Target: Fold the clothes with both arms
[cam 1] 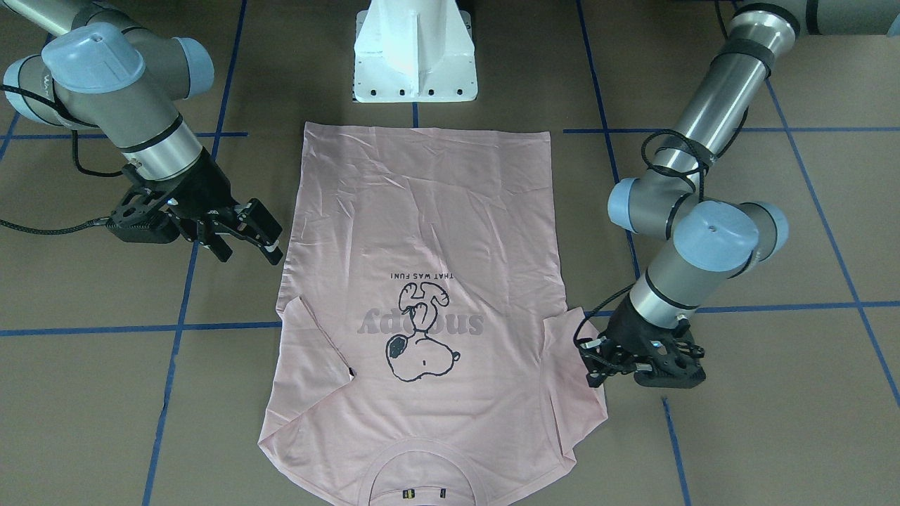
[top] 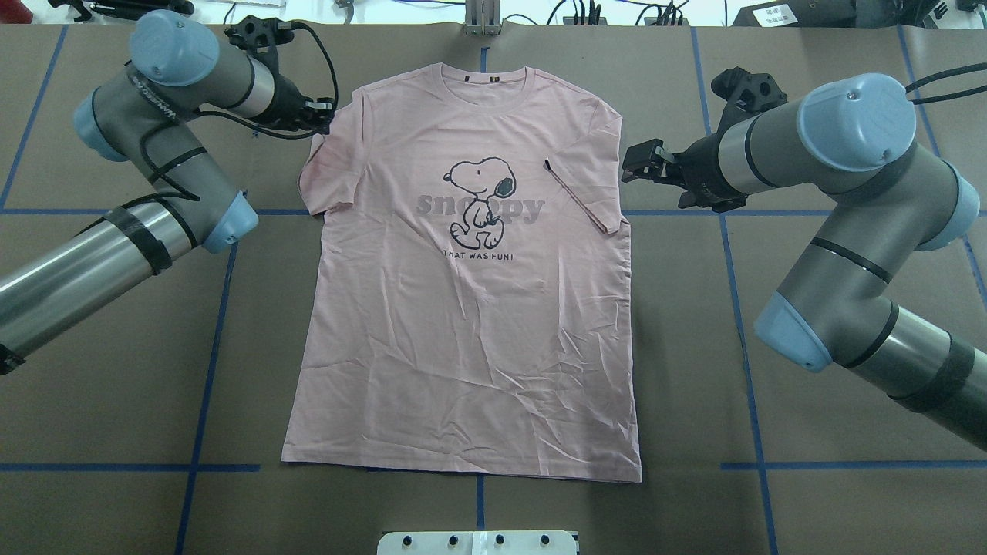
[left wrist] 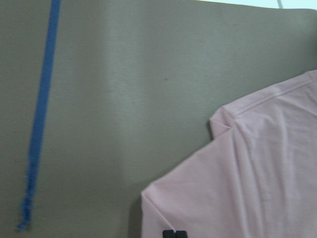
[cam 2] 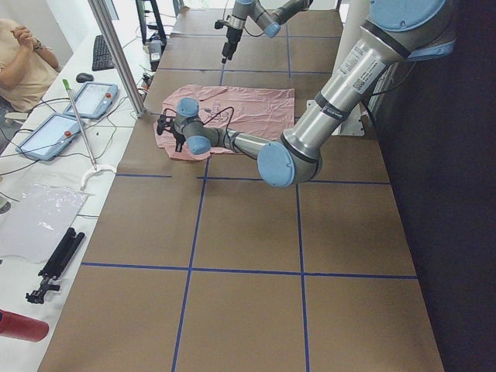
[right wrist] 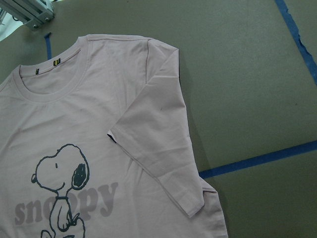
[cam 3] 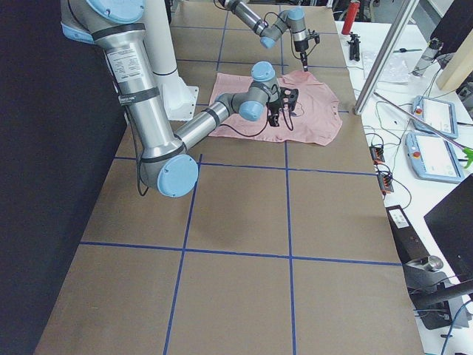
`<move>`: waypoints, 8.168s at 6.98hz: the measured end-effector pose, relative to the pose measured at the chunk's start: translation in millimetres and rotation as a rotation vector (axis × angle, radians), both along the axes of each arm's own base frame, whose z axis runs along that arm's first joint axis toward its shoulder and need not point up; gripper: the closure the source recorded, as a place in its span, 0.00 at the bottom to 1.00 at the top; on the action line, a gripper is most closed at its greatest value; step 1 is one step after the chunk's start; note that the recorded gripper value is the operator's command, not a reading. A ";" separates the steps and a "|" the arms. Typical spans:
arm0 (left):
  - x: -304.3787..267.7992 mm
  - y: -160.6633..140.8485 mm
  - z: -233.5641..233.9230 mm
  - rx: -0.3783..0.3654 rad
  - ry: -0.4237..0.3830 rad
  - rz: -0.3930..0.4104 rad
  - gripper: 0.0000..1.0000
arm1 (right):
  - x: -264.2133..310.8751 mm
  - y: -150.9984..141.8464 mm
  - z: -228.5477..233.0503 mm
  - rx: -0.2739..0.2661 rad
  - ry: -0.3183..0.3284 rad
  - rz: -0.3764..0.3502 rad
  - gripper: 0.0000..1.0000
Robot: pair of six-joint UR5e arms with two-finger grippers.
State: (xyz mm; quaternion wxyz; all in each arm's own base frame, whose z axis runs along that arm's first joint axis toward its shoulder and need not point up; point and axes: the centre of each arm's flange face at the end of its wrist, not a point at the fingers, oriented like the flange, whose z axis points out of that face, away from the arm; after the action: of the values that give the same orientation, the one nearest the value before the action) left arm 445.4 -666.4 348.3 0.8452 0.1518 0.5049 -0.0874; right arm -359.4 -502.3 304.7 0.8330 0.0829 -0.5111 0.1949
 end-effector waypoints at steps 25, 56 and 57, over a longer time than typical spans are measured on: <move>14.0 120.2 -45.5 -0.041 0.295 0.016 0.26 | -162.9 339.4 37.2 -0.407 0.210 0.150 0.50; 38.7 438.7 15.8 -0.471 -0.212 -0.015 0.53 | -134.7 339.2 -0.6 -0.410 0.126 0.112 1.00; 39.1 439.1 16.5 -0.475 -0.214 -0.011 0.70 | -134.6 339.0 -0.6 -0.410 0.127 0.112 1.00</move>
State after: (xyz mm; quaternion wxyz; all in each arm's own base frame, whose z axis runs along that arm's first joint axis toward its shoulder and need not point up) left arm 484.5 -227.2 364.8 0.9053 -0.0398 0.3772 -0.1915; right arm -494.1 -163.3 304.1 0.8507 -0.0478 -0.4022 0.3350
